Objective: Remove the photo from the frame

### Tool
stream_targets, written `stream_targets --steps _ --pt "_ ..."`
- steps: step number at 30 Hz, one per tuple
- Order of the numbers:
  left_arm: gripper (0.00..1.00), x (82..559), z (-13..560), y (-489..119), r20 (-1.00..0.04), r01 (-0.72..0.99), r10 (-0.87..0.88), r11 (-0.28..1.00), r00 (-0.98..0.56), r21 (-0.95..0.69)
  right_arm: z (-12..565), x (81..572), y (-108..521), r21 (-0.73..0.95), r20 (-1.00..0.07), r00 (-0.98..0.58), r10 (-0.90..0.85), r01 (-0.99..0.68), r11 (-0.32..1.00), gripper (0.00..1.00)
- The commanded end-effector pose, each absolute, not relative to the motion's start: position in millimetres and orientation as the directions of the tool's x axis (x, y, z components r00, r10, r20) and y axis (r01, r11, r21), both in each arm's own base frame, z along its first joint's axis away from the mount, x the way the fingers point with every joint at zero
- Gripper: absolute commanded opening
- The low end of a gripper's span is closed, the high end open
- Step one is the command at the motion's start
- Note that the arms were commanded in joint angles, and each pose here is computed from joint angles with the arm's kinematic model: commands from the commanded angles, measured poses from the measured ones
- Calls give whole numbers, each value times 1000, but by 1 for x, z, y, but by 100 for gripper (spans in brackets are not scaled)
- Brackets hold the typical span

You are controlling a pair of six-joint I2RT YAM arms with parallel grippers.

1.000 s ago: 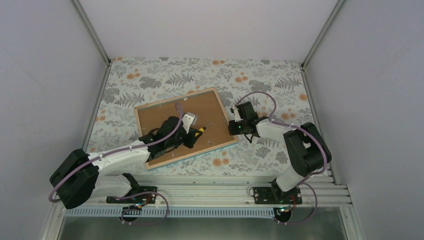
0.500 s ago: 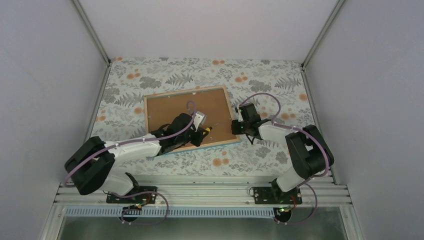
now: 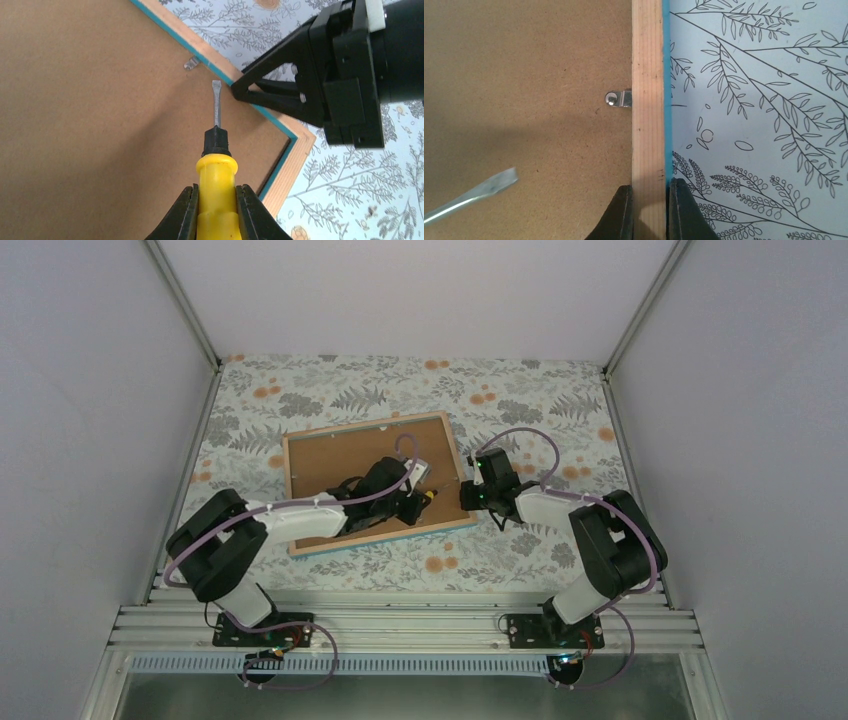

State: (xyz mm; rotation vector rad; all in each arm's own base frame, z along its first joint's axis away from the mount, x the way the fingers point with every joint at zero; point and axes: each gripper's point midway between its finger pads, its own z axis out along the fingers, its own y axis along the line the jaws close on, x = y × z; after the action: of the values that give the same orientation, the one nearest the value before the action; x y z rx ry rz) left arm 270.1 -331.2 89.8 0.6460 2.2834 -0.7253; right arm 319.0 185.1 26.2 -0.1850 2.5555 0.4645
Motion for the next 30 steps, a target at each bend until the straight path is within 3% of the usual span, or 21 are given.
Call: stream_targets --steps 1,30 --pt "2 290 100 -342 -728 621 252 727 -637 -293 22 310 201 344 -523 -850 -61 -275 898 4" --pt "2 336 61 -333 -670 702 504 711 -545 -36 15 305 213 376 -516 -849 -112 -342 861 4"
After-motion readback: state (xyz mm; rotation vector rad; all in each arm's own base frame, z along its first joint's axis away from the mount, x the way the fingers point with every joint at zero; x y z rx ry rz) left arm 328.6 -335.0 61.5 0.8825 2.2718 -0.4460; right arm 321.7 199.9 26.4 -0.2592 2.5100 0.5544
